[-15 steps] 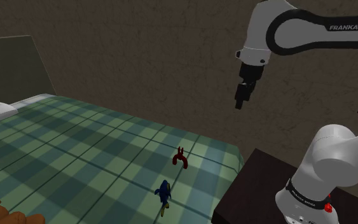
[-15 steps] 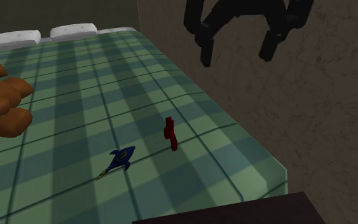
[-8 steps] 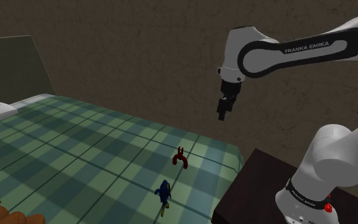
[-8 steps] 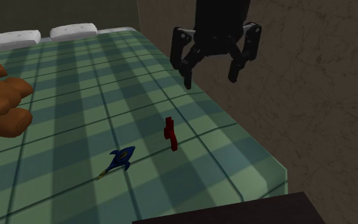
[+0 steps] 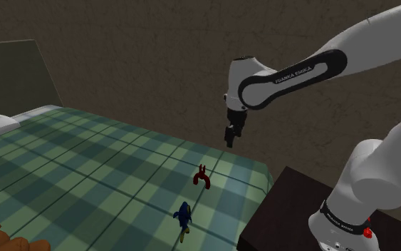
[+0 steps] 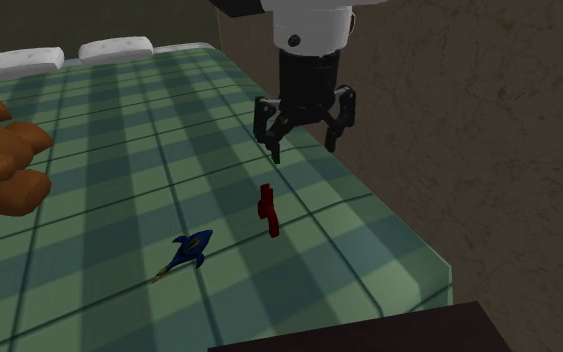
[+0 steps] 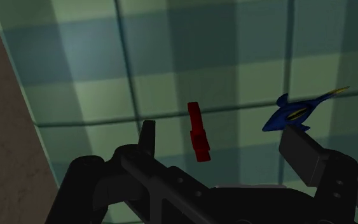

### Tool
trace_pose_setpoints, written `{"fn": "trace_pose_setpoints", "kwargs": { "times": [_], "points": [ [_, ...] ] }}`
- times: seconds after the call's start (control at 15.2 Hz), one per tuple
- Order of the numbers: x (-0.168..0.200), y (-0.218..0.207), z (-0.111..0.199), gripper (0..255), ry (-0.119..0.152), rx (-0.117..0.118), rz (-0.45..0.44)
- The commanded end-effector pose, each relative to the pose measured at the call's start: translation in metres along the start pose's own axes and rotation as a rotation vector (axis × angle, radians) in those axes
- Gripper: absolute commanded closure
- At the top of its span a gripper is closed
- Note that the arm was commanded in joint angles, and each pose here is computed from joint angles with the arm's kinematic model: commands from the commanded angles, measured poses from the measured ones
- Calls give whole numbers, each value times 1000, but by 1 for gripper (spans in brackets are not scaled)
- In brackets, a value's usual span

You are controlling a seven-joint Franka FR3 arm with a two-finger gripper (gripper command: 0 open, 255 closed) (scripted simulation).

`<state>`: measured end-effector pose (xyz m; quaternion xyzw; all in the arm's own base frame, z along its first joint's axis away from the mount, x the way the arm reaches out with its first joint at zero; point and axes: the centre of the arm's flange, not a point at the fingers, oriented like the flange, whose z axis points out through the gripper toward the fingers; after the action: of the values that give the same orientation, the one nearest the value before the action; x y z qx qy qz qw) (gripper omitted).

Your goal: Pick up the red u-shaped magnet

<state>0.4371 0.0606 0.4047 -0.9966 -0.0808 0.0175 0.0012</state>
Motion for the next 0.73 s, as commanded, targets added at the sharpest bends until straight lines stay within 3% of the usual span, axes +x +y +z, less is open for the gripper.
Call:
{"fn": "trace_pose_setpoints", "kwargs": {
  "times": [0.0, 0.66],
  "points": [
    [16, -2, 22, 0, -4, -2, -15],
    [98, -17, 127, 0, -30, -11, -85]
  ]
}}
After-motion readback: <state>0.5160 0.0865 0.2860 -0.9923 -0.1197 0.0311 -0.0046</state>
